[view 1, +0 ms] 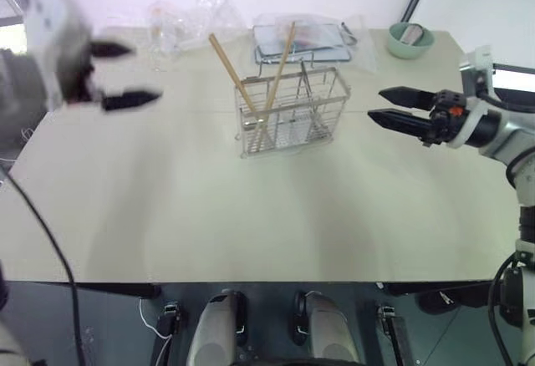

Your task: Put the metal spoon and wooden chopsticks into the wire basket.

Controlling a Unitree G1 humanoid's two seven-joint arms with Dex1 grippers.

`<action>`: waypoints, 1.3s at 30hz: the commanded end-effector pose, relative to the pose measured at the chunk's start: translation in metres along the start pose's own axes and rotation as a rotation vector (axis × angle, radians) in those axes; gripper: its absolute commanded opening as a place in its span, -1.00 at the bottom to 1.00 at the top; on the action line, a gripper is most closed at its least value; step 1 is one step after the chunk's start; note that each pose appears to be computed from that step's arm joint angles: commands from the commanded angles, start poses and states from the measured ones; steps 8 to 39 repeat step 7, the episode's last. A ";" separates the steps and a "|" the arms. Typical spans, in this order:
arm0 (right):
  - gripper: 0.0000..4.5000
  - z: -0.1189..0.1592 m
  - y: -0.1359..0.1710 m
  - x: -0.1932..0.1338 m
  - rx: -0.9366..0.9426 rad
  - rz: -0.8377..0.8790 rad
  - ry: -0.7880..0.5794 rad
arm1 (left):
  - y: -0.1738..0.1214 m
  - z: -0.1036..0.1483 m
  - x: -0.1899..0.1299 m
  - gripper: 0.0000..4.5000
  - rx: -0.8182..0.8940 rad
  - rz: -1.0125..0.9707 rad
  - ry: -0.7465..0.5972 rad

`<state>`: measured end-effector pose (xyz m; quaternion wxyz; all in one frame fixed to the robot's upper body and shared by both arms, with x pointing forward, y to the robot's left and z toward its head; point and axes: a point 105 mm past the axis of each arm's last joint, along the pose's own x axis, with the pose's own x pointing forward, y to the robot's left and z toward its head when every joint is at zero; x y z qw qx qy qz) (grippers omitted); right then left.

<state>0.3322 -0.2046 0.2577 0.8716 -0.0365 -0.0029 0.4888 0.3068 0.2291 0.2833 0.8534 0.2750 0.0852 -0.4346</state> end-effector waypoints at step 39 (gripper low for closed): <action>0.61 0.014 0.009 0.003 -0.061 0.056 -0.019 | -0.001 0.019 -0.016 0.97 0.080 0.041 -0.051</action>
